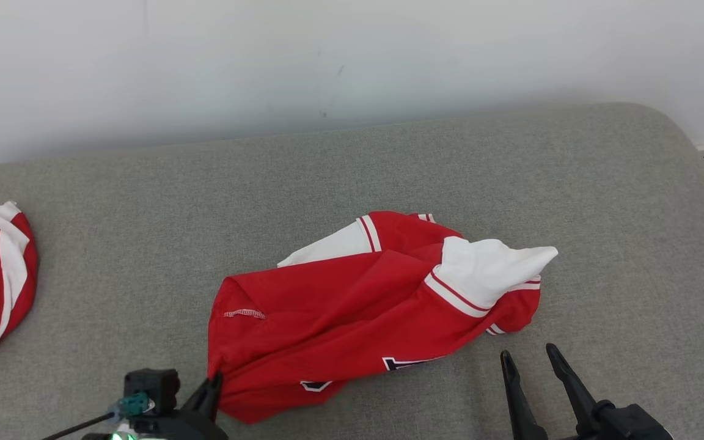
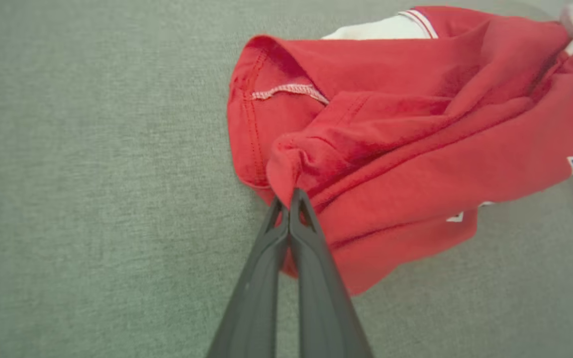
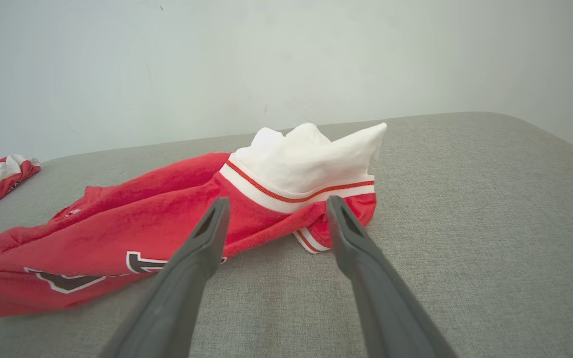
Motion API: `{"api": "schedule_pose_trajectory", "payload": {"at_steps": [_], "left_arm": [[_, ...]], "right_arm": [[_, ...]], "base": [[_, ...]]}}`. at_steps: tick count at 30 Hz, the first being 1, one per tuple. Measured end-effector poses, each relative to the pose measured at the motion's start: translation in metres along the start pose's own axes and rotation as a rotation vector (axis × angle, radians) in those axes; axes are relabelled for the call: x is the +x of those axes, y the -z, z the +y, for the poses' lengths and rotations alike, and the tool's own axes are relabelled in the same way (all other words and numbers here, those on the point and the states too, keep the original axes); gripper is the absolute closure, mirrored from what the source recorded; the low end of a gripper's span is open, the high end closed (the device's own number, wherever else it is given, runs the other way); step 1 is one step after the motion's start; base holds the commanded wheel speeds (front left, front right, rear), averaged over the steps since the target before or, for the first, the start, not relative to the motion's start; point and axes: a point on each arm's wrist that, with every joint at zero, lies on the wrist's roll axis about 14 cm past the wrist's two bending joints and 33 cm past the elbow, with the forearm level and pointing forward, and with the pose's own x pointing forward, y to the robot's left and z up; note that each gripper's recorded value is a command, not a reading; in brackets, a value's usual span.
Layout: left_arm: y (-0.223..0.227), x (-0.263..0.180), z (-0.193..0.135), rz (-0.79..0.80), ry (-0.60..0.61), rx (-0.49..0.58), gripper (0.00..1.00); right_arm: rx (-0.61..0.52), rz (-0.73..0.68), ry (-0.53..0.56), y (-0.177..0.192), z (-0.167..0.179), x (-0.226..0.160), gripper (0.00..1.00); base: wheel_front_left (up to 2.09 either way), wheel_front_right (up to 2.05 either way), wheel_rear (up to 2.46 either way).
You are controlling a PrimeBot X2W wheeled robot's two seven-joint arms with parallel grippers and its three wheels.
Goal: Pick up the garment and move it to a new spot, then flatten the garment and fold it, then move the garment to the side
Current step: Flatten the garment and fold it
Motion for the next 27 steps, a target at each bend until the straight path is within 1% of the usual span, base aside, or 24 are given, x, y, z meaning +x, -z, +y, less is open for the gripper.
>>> {"api": "schedule_pose_trajectory", "payload": {"at_steps": [7, 10, 12, 14, 18, 19, 20, 21, 27], "left_arm": [[-0.047, -0.009, 0.029, -0.194, -0.123, -0.015, 1.00], [-0.056, -0.014, 0.044, -0.230, -0.183, -0.025, 1.00], [-0.049, -0.016, 0.054, -0.207, -0.225, -0.047, 1.00], [-0.033, -0.017, 0.057, -0.161, -0.252, -0.084, 1.00], [-0.004, -0.018, 0.050, -0.091, -0.256, -0.148, 1.00], [0.000, -0.018, 0.048, -0.083, -0.255, -0.163, 0.91], [0.004, -0.019, 0.049, -0.074, -0.259, -0.173, 0.67], [0.008, -0.020, 0.050, -0.069, -0.266, -0.183, 0.00], [0.029, -0.023, 0.044, -0.036, -0.260, -0.228, 0.00]], "right_arm": [[0.002, -0.010, -0.006, -0.003, 0.002, -0.002, 0.00], [0.002, -0.014, -0.010, -0.004, 0.004, -0.002, 0.00], [0.003, -0.016, -0.012, -0.004, 0.004, -0.003, 0.00], [0.004, -0.019, -0.015, -0.005, 0.005, -0.003, 0.00], [0.004, -0.022, -0.017, -0.006, 0.006, -0.004, 0.00], [0.004, -0.022, -0.018, -0.006, 0.007, -0.004, 0.00], [0.004, -0.022, -0.019, -0.006, 0.007, -0.004, 0.00], [0.003, -0.022, -0.022, -0.007, 0.008, -0.004, 0.00], [-0.001, -0.026, -0.030, -0.009, 0.010, -0.004, 0.00]], "base": [[0.00, 0.00, 0.00], [0.00, 0.00, 0.00], [0.00, 0.00, 0.00], [0.00, 0.00, 0.00], [0.00, 0.00, 0.00], [0.00, 0.00, 0.00], [0.00, 0.00, 0.00], [0.00, 0.00, 0.00], [0.00, 0.00, 0.00]]}}
